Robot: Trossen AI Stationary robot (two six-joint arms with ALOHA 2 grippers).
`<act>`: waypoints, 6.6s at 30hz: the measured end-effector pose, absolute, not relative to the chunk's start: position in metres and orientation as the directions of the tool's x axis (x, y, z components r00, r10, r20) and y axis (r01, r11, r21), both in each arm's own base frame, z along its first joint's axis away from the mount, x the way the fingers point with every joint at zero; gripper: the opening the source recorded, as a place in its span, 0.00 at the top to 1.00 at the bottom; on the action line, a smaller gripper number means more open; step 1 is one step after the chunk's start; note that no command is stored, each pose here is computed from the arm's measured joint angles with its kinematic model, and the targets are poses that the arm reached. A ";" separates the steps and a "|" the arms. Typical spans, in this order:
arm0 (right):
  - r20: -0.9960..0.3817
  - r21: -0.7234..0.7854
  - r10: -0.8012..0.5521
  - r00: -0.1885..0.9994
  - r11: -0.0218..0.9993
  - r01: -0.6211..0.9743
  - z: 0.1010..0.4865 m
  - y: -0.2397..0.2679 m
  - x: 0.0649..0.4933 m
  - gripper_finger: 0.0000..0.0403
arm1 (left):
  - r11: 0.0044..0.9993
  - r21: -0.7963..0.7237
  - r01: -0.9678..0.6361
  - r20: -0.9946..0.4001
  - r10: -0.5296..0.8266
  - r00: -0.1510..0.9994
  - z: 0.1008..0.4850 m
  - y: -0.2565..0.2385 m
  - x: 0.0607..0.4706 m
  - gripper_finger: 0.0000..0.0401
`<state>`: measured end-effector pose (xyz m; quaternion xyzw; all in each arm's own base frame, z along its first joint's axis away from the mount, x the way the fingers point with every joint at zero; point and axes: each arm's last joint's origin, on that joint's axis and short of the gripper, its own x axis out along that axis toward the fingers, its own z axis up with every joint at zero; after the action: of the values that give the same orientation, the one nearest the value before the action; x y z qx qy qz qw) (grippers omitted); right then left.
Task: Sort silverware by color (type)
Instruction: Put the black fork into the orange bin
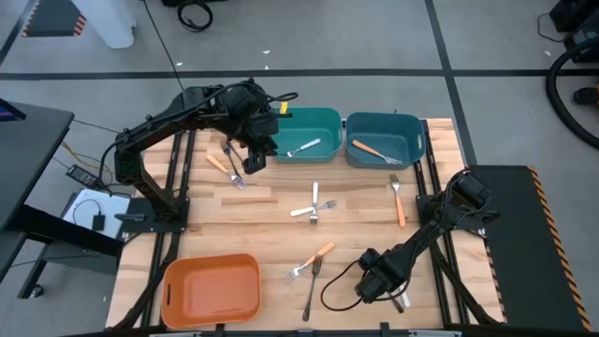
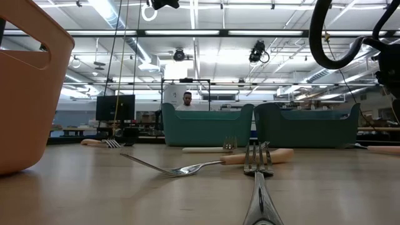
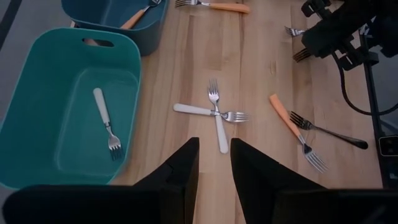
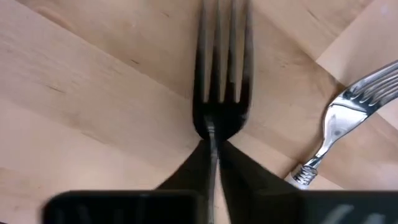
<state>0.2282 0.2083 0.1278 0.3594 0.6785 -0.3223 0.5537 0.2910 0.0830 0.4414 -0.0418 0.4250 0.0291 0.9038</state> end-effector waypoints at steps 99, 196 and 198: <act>-0.377 0.032 -0.634 0.676 0.720 0.693 0.343 -0.032 0.235 0.99 | 0.840 -0.412 -0.353 -0.280 0.252 0.926 0.403 0.122 0.430 0.61; -0.224 0.118 -0.614 0.757 0.754 0.646 0.380 -0.032 0.193 0.71 | 0.958 -0.259 -0.127 -0.964 -0.249 0.093 0.375 -0.168 0.284 0.97; -0.223 0.087 -0.613 0.758 0.762 0.642 0.381 -0.032 0.193 0.71 | 0.954 -0.245 -0.172 -0.969 -0.236 0.071 0.367 -0.169 0.292 0.97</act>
<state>0.1926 -0.0315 0.3806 0.0792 0.0908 -0.3359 0.9342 0.2920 -0.1692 0.3666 -0.1495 0.6811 -0.0224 0.7164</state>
